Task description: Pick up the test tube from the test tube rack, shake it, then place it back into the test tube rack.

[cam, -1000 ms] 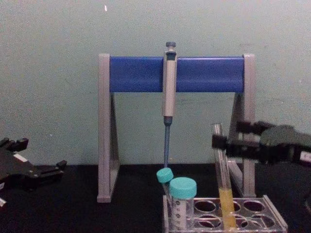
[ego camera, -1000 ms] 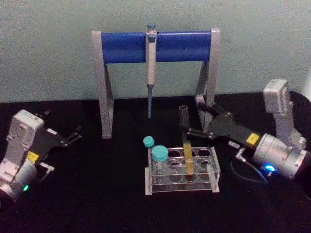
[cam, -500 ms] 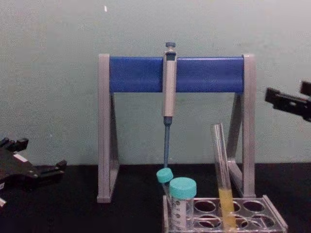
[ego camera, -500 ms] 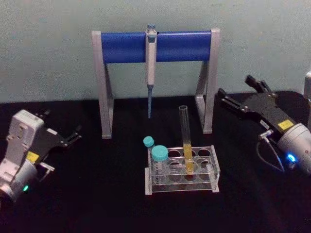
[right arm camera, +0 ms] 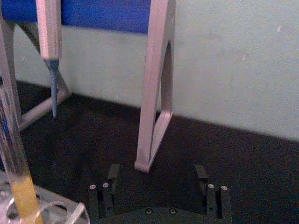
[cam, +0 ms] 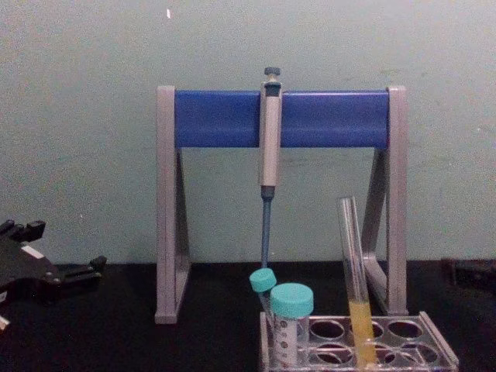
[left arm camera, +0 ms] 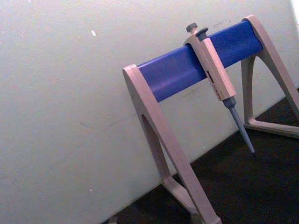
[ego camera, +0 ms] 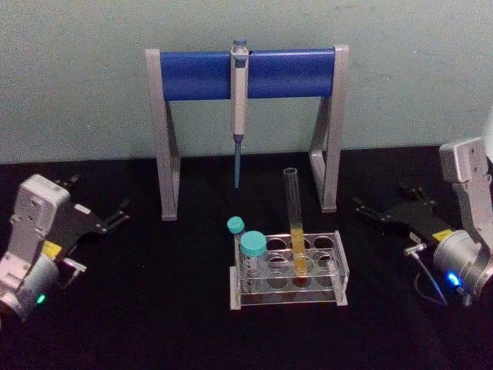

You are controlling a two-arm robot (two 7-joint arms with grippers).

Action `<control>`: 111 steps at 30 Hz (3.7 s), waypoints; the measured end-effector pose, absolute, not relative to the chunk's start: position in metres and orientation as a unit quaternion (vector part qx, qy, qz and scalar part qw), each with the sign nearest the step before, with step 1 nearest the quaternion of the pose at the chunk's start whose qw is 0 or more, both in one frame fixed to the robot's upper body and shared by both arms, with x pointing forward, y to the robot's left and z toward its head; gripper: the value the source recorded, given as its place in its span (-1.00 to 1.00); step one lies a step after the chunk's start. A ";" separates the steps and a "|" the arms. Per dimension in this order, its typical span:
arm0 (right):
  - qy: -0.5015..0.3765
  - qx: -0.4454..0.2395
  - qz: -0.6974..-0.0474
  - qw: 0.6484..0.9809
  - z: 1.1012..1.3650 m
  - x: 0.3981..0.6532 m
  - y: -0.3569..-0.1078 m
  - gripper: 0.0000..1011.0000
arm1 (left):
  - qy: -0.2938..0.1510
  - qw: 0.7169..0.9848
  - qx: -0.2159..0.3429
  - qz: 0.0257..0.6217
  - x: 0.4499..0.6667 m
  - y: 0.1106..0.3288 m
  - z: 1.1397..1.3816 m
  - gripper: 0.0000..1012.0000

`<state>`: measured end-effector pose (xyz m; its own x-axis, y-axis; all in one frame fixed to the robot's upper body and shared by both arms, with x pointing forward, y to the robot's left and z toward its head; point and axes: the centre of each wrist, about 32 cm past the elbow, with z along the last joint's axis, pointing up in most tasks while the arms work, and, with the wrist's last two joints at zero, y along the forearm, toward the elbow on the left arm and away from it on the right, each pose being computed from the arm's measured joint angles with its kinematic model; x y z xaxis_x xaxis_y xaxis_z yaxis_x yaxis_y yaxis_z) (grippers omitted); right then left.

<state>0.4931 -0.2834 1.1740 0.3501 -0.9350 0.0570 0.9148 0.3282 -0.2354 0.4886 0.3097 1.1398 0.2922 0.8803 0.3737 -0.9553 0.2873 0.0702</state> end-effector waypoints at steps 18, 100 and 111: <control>0.060 -0.120 -0.563 0.816 1.169 0.494 -0.284 0.98 | -0.132 0.791 0.141 0.580 0.489 0.310 1.140 0.98; 0.058 -0.118 -0.563 0.816 1.170 0.494 -0.284 0.98 | -0.132 0.791 0.142 0.580 0.489 0.310 1.140 0.98; 0.058 -0.118 -0.563 0.816 1.170 0.494 -0.284 0.98 | -0.132 0.791 0.141 0.580 0.489 0.310 1.140 0.98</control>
